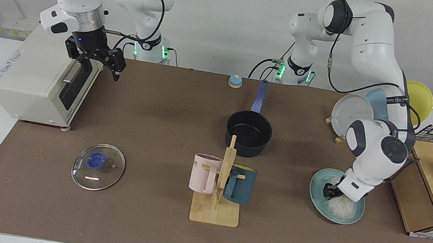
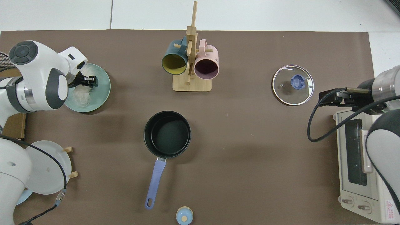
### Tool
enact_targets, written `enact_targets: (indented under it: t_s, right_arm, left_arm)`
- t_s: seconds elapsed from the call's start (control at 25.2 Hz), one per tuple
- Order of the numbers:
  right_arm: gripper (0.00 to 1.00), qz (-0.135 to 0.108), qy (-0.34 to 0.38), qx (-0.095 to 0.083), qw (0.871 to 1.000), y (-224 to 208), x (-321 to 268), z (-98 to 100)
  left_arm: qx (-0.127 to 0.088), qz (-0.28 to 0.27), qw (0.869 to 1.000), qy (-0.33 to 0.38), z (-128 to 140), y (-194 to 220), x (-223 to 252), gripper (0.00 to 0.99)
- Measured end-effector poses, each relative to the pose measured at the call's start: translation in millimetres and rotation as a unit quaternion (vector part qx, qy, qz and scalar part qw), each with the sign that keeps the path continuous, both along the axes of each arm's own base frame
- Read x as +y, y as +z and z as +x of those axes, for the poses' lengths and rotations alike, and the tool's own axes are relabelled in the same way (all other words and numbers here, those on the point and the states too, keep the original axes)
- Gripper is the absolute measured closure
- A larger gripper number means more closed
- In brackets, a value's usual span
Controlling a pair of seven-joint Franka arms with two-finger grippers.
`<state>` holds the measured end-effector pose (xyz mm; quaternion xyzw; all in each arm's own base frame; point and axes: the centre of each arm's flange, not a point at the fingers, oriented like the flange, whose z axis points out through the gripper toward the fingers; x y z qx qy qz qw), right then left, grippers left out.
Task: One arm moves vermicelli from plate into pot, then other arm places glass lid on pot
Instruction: 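Carry the vermicelli over the pot while the right gripper reaches the lid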
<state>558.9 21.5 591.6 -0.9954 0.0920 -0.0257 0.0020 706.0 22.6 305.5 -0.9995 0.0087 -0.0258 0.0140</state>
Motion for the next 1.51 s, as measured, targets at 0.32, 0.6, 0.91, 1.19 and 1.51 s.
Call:
enact_targets:
  t_s: [0.32,0.6,0.91,1.19,1.51]
  right_arm:
    - [0.0,0.0,0.0,0.0,1.0,0.0,0.1,0.0]
    - [0.0,0.0,0.0,0.0,1.0,0.0,0.3,0.0]
    - [0.0,0.0,0.004,0.005,1.0,-0.2,4.8,-1.3]
    - [0.0,0.0,0.002,0.007,1.0,0.2,2.3,-1.7]
    - [0.0,-0.002,0.005,0.006,1.0,1.5,2.1,-0.8]
  left_arm:
    - [0.006,0.0,1.0,0.003,-5.7,57.3,3.2,0.604]
    - [0.019,-0.005,1.0,-0.006,-34.2,144.5,-11.2,0.604]
    - [0.032,-0.009,0.999,-0.006,-75.8,189.8,-31.2,0.604]
    - [0.022,-0.011,1.0,-0.01,-116.7,171.6,-53.0,0.617]
    - [0.019,-0.013,0.999,0.022,-154.4,163.5,-142.0,0.617]
